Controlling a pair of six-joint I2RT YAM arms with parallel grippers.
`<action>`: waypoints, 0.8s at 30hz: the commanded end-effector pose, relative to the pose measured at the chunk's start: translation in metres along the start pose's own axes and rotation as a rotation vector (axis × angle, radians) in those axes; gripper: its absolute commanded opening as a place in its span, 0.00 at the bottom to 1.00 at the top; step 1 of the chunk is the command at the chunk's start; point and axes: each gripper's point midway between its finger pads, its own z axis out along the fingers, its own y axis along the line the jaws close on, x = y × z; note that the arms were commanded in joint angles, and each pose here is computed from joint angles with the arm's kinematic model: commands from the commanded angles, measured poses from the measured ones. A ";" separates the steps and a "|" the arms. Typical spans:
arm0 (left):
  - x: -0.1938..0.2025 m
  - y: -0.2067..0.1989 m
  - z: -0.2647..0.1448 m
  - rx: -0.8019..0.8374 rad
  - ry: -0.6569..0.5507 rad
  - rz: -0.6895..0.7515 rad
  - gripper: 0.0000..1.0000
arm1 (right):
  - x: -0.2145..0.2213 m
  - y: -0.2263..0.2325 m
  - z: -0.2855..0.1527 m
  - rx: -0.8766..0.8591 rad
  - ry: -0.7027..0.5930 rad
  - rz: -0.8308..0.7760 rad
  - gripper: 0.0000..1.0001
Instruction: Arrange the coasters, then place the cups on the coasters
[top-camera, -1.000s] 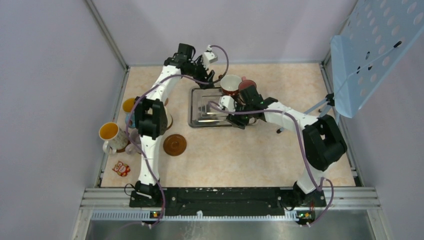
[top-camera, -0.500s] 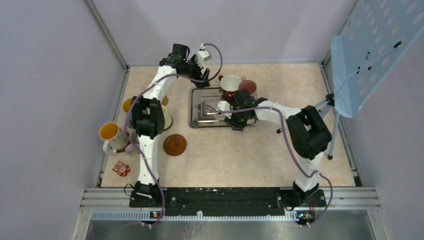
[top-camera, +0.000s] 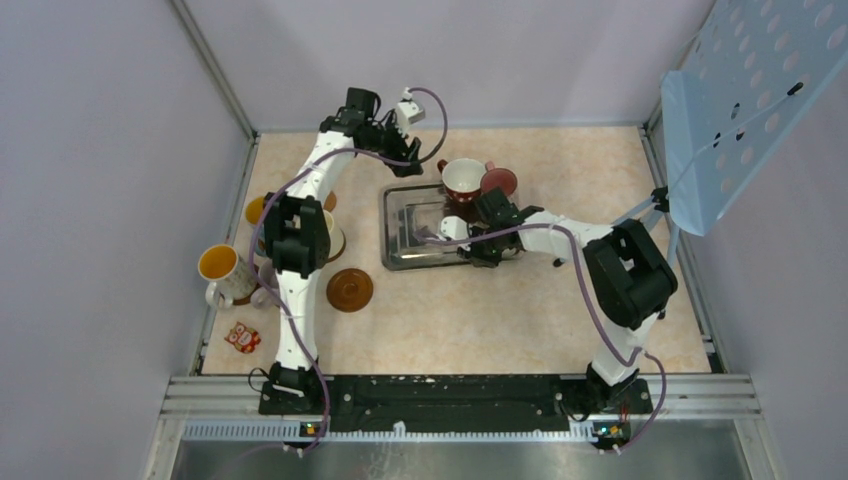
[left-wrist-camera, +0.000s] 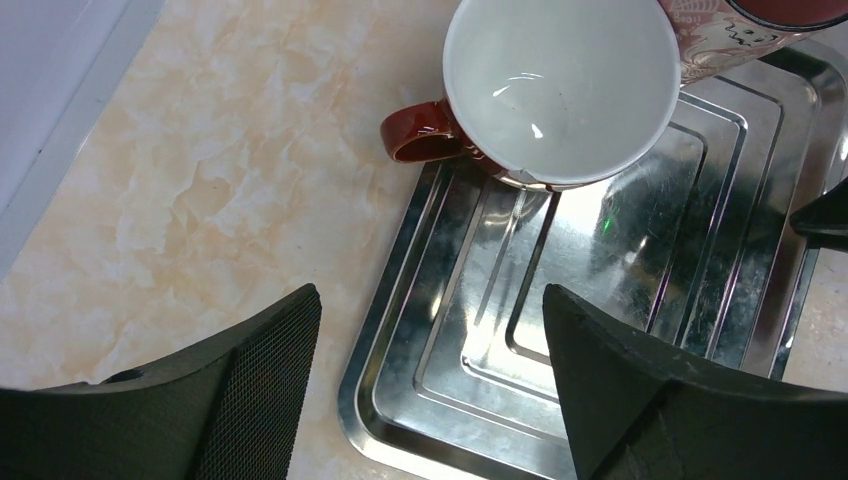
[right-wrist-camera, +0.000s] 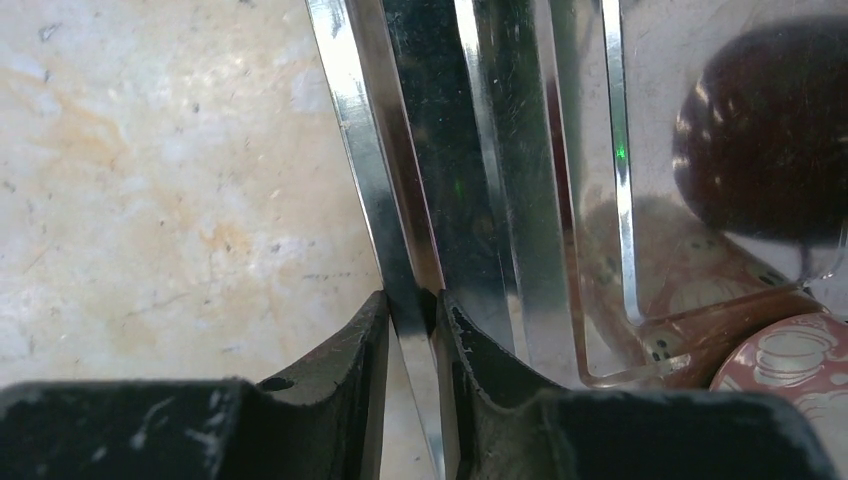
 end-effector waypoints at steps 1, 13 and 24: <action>-0.029 -0.023 -0.011 0.086 -0.066 0.099 0.86 | 0.046 0.060 -0.006 -0.176 0.141 0.043 0.20; -0.003 -0.040 0.028 0.153 0.034 0.346 0.87 | 0.007 0.041 -0.040 -0.069 0.030 0.044 0.62; 0.004 -0.032 0.065 0.129 0.097 0.639 0.91 | -0.022 0.035 -0.078 0.018 -0.071 0.069 0.66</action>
